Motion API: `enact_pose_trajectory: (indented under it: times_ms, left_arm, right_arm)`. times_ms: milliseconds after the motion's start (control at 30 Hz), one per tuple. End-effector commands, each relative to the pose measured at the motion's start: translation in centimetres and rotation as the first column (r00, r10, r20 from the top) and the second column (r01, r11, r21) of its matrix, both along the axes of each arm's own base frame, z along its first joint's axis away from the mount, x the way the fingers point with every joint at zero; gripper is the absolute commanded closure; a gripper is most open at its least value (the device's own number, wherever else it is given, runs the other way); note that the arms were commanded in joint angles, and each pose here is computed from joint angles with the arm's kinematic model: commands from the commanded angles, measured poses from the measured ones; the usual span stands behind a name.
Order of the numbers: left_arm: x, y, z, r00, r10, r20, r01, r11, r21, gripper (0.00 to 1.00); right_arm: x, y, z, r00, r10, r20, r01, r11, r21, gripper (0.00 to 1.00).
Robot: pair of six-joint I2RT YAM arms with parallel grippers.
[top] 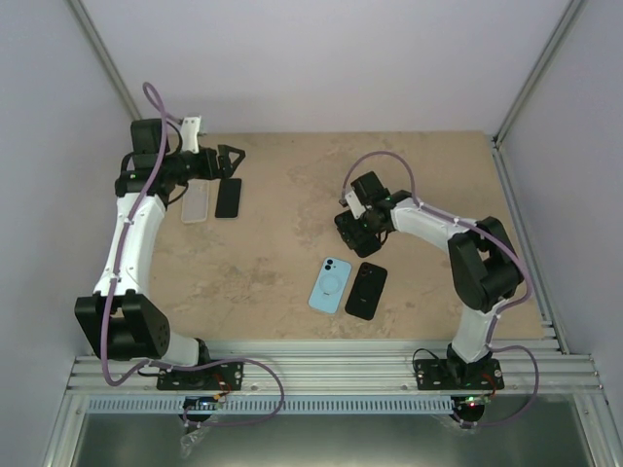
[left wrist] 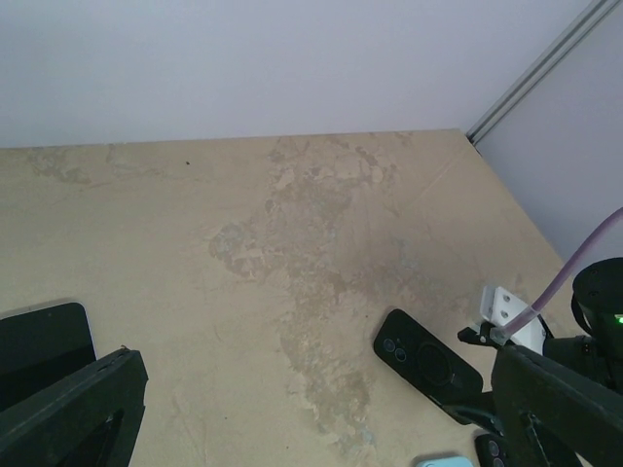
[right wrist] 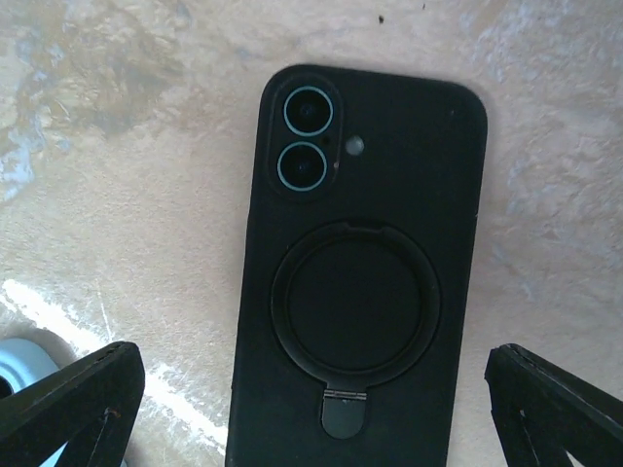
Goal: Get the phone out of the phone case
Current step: Pick up the phone at the center of the board.
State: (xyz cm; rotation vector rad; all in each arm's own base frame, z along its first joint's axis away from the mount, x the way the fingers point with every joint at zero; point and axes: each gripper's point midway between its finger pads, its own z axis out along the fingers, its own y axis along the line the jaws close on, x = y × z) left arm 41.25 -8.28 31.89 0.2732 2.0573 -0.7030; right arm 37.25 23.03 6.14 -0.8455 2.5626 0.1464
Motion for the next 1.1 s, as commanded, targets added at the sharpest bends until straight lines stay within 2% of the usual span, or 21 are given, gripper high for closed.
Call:
enact_pose_trajectory:
  times_ms: [0,533,767,1067]
  left_arm:
    - [0.2,-0.1,0.4,1.000,0.004,0.021,-0.004,1.000,-0.004,0.01]
    - [-0.2,0.0,0.9,0.999,0.012,0.038,-0.012,1.000,-0.005,0.01]
    - [-0.1,0.2,1.1,0.999,0.025,0.043,-0.024,1.000,-0.002,0.00]
    - [0.1,0.3,1.1,0.999,0.034,0.038,-0.034,0.999,-0.002,0.00]
  right_arm:
    - [-1.0,-0.4,-1.5,0.998,-0.040,-0.050,0.038,0.998,-0.043,0.02]
    - [0.1,-1.4,-4.2,0.995,-0.097,-0.036,0.090,0.985,-0.145,0.02]
    - [0.5,-1.3,-5.1,0.995,-0.091,-0.049,0.083,0.986,-0.144,0.03]
    - [-0.4,-2.1,-7.3,0.973,-0.117,-0.198,0.097,0.989,-0.108,0.11]
